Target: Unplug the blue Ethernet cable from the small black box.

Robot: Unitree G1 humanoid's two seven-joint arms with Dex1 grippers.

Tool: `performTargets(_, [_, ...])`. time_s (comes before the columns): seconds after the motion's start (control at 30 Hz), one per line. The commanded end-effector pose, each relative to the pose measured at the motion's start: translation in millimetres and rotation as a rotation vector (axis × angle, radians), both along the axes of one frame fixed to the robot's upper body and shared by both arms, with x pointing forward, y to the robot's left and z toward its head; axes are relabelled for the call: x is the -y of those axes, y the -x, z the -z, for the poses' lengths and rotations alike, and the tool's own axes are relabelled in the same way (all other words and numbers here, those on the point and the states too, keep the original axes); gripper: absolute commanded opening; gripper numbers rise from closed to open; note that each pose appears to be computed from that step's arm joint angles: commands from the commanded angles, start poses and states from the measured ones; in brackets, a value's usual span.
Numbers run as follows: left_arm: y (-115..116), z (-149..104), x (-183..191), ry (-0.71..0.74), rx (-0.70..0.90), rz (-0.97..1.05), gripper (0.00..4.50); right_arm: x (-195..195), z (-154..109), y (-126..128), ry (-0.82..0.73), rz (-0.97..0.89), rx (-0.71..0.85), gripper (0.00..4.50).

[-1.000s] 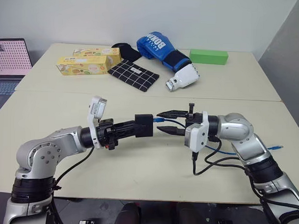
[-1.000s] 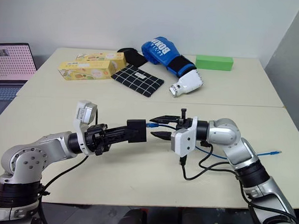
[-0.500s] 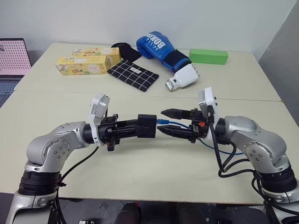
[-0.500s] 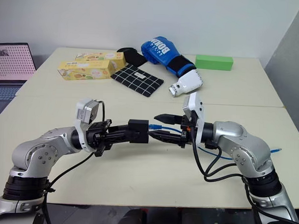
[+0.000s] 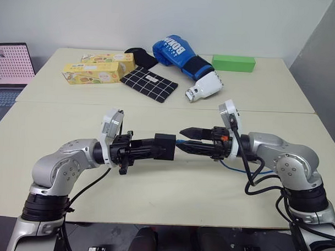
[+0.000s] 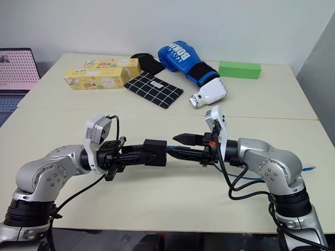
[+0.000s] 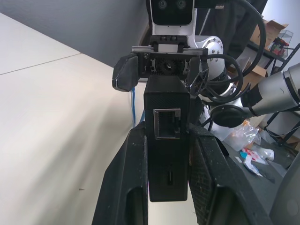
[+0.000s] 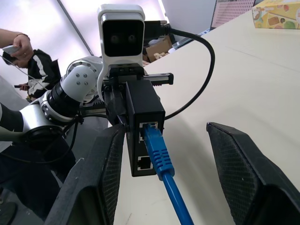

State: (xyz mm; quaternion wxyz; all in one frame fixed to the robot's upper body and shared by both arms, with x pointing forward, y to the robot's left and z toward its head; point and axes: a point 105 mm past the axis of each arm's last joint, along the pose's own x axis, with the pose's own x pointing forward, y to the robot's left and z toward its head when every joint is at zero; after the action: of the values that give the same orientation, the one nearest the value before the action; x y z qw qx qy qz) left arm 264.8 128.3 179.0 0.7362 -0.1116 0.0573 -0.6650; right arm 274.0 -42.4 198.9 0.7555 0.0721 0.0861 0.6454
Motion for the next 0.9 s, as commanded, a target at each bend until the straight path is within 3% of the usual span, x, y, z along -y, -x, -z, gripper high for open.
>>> performTargets(0.03, [2.9,-6.6,-0.2,0.010,0.040,0.006,0.77,1.1,-11.0,2.4,-0.016,-0.016,0.040,2.92])
performTargets(0.27, [2.3,-6.5,-0.5,0.013,0.039,0.000,0.77,1.2,-10.0,4.0,-0.006,-0.026,0.048,2.92])
performTargets(0.37, [2.0,-6.6,0.0,0.015,0.037,0.001,0.77,1.0,-9.5,4.5,0.000,-0.027,0.055,2.46])
performTargets(0.53, [2.3,-6.4,0.6,0.016,0.036,0.002,0.77,1.0,-8.9,5.5,0.007,-0.031,0.064,1.20])
performTargets(0.7, [0.9,-7.6,1.6,0.025,0.034,-0.003,0.77,1.3,-7.1,6.6,0.023,-0.041,0.077,0.31])
performTargets(0.77, [2.2,-7.6,2.1,0.026,0.033,0.006,0.77,1.3,-6.8,7.1,0.024,-0.046,0.074,0.06])
performTargets(0.9, [4.3,-7.9,3.2,0.028,0.031,0.023,0.77,1.7,-6.0,7.8,0.027,-0.055,0.065,0.06])
